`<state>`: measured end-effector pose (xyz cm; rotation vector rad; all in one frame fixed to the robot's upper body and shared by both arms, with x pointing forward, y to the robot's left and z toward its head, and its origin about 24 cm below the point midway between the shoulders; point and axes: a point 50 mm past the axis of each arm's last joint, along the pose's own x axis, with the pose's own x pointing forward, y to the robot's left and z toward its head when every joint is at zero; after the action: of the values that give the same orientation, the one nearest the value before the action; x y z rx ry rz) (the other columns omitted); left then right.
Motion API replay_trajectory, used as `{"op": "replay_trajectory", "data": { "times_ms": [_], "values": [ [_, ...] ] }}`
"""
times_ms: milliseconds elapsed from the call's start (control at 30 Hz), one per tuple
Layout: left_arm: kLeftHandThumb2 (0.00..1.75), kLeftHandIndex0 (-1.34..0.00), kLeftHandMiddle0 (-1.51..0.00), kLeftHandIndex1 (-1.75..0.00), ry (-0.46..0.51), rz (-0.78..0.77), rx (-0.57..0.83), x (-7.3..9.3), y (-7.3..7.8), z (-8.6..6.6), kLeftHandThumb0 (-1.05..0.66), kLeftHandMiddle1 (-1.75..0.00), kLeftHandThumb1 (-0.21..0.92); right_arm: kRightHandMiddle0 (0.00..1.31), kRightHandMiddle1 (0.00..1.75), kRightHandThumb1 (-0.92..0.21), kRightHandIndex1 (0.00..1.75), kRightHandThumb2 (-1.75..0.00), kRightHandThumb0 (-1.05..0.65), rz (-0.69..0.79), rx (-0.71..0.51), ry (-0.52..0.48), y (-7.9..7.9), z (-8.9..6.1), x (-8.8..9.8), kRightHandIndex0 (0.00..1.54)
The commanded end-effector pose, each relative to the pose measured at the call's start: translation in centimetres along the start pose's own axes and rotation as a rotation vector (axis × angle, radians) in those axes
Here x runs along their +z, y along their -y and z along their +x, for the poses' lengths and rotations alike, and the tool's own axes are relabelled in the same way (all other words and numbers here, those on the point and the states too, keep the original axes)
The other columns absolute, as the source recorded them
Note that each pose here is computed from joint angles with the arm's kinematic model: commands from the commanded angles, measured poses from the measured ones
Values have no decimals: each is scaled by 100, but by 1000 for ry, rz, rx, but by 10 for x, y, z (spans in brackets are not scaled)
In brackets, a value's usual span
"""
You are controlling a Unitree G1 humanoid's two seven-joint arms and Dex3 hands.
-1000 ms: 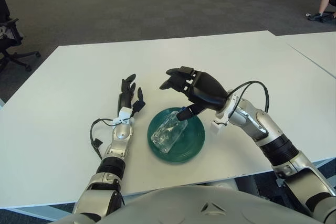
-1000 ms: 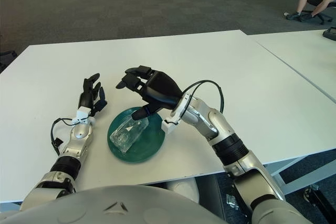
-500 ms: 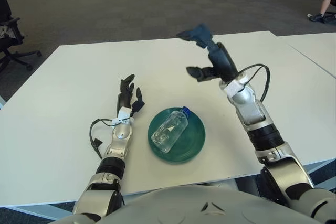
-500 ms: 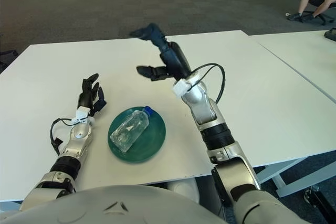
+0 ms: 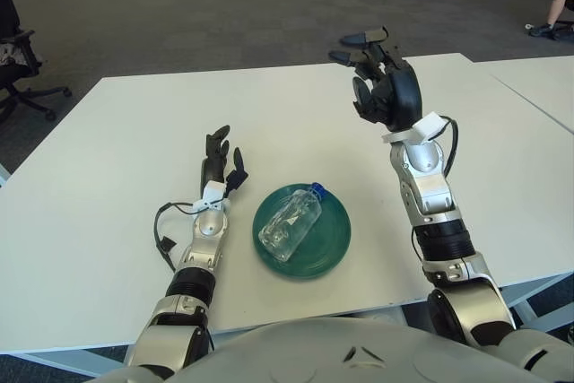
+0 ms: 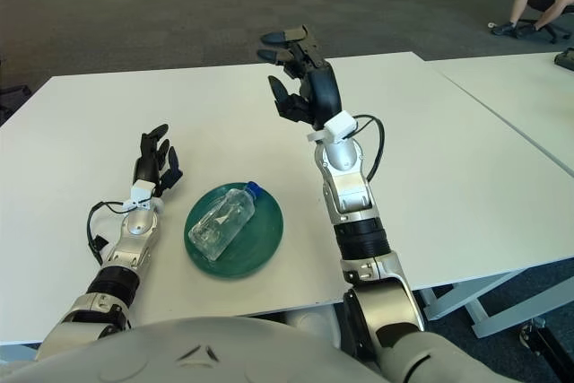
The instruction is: Put the bottle into the plate.
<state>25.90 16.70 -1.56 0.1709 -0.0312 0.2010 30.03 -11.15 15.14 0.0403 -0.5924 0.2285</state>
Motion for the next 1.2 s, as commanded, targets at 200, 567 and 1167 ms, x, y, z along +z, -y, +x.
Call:
{"op": "replay_trajectory", "data": {
  "times_ms": [200,567,1167],
  "values": [
    [89,0,-37,-79,15,16,17,3,-2,0,-76,-1,92,25,123,-74,76,-75,-44,19,-169,-69,-2,-17,-19,45],
    [91,0,-35,-78,6,32,8,4,-2,1,-77,0,92,24,168,-91,99,-48,-35,-43,-237,-177,2,-39,-43,46],
    [88,0,-36,-80,-4,27,12,6,-3,3,-77,-1,92,21,173,-92,104,-50,-35,-107,-217,-411,-1,-67,-89,44]
  ]
}}
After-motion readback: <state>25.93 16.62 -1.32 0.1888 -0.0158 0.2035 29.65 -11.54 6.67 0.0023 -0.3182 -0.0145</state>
